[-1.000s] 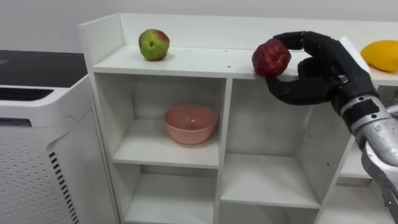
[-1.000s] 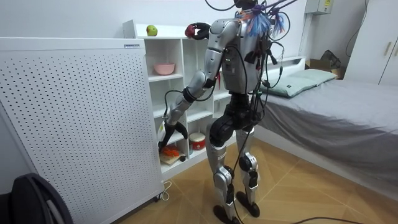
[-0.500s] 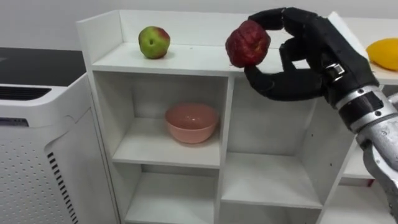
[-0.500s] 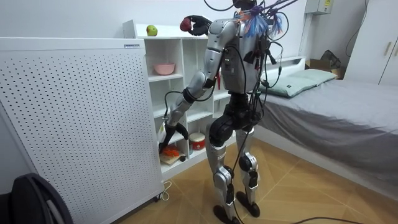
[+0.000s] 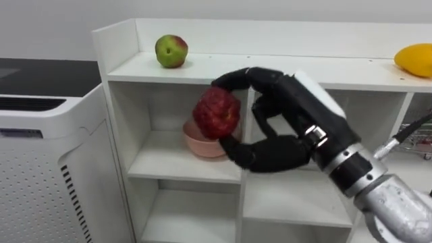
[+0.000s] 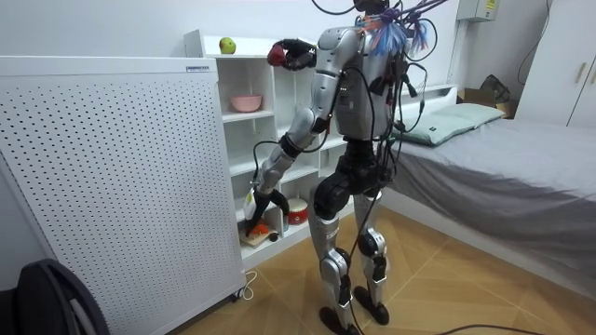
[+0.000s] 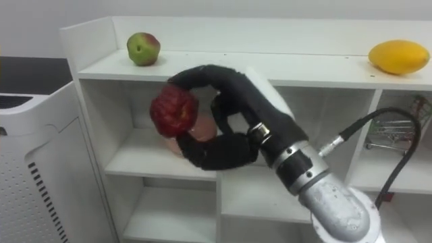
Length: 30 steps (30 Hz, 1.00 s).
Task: Arrange fruit in the closet
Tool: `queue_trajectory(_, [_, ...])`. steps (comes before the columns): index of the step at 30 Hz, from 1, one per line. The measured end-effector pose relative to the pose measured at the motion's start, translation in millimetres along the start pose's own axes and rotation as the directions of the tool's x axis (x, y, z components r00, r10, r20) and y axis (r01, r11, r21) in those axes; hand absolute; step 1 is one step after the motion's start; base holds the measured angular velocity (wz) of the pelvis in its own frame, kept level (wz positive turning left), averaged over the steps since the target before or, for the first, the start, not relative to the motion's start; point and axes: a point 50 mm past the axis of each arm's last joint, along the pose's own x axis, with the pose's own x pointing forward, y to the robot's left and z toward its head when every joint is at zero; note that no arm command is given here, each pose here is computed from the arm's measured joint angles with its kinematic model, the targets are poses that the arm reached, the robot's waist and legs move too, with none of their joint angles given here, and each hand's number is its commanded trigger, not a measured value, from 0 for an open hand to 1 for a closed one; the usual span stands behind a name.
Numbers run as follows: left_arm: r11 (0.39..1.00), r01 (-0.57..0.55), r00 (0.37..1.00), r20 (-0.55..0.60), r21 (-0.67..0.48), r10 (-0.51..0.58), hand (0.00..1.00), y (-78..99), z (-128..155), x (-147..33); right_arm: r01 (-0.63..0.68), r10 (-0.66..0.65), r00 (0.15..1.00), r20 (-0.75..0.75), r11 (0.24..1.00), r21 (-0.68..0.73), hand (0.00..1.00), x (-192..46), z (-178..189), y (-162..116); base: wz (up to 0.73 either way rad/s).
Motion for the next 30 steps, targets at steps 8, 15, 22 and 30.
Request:
queue_trajectory(8, [1.000, 0.021, 1.000, -0.016, -0.006, -0.021, 0.00, -15.8, -8, 1.1, -0.037, 0.046, 0.983, -0.175, 0.998, 0.055, 1.00, -19, -39, 20, 0.00])
queue_trajectory(15, [1.000, 0.002, 1.000, -0.014, 0.007, -0.002, 0.00, -21.4, -11, 1.3, -0.027, 0.053, 0.959, -0.280, 0.995, 0.095, 1.00, -29, -68, 33, 0.05])
queue_trajectory(22, [0.994, -0.098, 0.994, -0.037, 0.050, 0.100, 0.00, -28.1, -28, 0.0, 0.063, 0.010, 0.831, -0.557, 0.992, 0.112, 1.00, -56, -136, 57, 0.13])
queue_trajectory(30, [0.981, -0.181, 0.983, -0.015, 0.074, 0.182, 0.00, -26.5, -25, 0.6, 0.135, -0.131, 0.837, -0.531, 0.990, -0.031, 1.00, -41, -144, 42, 0.08])
